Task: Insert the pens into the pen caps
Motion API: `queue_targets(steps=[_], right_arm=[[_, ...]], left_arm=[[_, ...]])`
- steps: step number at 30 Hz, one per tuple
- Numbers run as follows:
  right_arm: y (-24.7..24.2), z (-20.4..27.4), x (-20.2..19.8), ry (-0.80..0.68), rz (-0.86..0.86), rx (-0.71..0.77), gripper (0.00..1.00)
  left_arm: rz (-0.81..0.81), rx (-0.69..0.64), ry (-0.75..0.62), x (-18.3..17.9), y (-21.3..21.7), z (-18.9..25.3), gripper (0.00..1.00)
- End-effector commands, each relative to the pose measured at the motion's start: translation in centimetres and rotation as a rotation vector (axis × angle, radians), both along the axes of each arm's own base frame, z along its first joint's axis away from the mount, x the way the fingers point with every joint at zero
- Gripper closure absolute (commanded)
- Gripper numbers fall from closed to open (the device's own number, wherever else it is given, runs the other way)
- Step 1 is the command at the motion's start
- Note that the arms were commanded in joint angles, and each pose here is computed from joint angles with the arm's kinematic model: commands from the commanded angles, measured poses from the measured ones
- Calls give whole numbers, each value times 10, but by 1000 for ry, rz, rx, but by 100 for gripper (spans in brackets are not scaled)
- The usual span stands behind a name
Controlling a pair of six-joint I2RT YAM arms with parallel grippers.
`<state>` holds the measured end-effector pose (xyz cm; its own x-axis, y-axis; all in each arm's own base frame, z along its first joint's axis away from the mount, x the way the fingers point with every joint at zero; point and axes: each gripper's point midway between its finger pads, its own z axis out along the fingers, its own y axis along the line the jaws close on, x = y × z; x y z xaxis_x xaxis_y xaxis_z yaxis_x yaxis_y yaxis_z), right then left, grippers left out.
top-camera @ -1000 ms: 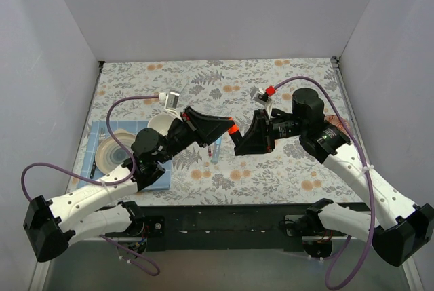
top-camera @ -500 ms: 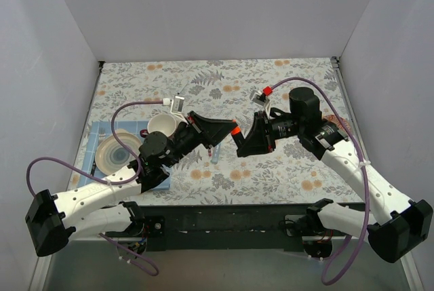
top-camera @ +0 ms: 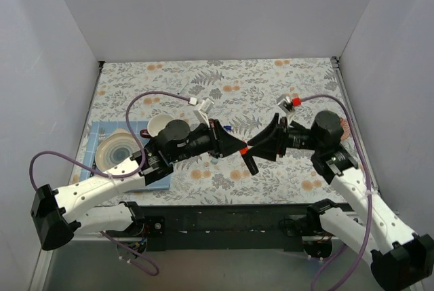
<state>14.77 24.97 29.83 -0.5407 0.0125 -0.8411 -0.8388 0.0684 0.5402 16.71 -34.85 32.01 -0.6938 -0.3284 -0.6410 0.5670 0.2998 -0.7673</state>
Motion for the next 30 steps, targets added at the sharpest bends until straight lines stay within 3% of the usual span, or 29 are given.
queue_targets(steps=[1,4,8,12,18,25,30], right_arm=[[-21,-27,6,8,-241,47,26],[-36,-60,-10,81,-320,11,15],[-51,-63,-22,94,-399,-1,11],[-62,-54,-20,89,-478,-22,10],[-71,-57,-6,77,-559,-99,11],[-67,-60,-2,90,-555,-77,11],[-68,-62,1,83,-565,-88,12]], left_arm=[[-125,214,71,-8,-2,-35,100],[-50,274,59,17,-1,-37,100],[75,358,131,53,6,-71,100],[101,424,227,73,8,-117,100],[67,593,186,94,10,-165,100],[35,817,265,116,7,-238,100],[61,828,290,131,2,-253,93]])
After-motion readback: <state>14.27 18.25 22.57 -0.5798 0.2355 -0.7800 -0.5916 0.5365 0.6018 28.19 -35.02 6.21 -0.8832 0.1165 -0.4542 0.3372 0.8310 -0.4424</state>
